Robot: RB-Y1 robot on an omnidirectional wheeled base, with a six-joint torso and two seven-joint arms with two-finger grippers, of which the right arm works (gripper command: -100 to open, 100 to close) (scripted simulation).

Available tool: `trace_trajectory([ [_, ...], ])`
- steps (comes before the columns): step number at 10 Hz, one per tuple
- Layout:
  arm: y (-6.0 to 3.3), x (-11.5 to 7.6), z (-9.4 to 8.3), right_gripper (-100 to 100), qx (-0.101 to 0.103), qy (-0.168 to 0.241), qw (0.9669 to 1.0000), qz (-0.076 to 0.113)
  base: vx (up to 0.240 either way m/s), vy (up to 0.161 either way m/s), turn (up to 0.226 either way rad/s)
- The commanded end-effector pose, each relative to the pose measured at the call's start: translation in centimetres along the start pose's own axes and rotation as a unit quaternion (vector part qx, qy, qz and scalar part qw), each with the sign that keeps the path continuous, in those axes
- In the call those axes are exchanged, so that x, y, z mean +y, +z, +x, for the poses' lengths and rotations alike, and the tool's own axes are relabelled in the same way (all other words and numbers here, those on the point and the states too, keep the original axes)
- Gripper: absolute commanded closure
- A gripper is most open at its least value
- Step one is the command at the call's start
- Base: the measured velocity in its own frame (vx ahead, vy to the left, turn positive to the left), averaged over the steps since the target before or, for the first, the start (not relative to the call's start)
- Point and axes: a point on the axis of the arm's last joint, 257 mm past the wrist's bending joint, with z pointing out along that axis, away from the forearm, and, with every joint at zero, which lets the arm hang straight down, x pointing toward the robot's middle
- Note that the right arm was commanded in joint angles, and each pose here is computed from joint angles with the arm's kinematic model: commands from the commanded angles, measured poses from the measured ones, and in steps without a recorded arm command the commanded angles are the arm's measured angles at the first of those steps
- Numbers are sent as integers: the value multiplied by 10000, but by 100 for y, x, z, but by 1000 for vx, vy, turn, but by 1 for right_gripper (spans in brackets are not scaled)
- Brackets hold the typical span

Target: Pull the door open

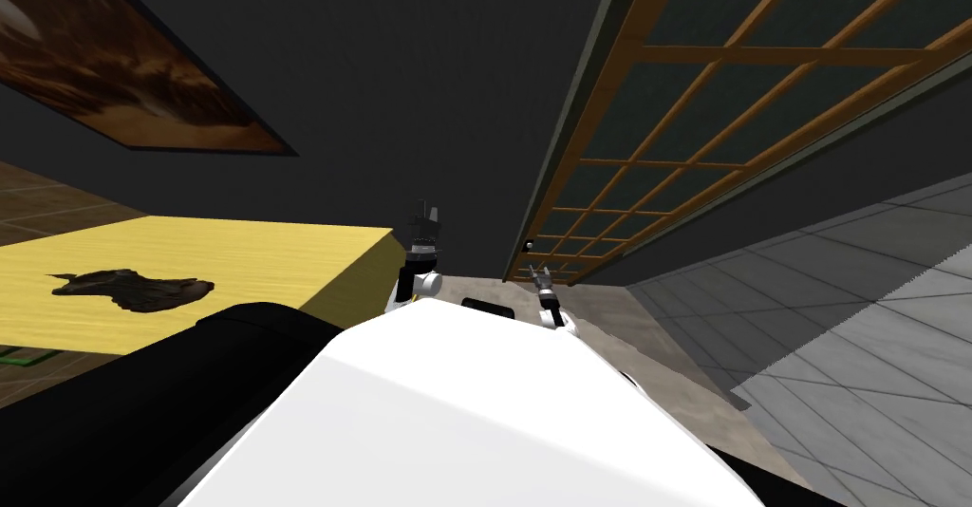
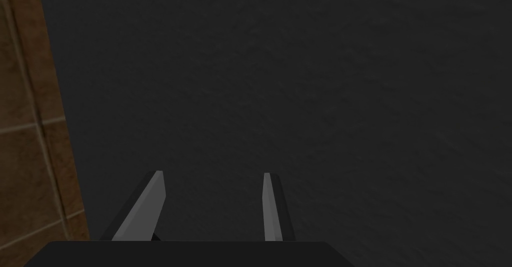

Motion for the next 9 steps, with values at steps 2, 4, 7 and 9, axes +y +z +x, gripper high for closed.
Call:
trace_trajectory([
  [2,-43,-46,92,-100,108,-213,9997,16,100,1,32],
  [4,-81,-86,165,-100,200,-384,9991,29,108,-1,27],
  [7,-107,-202,146,-100,176,-365,9991,151,104,15,96],
  [9,-145,-305,144,-100,177,-378,9988,272,167,44,145],
])
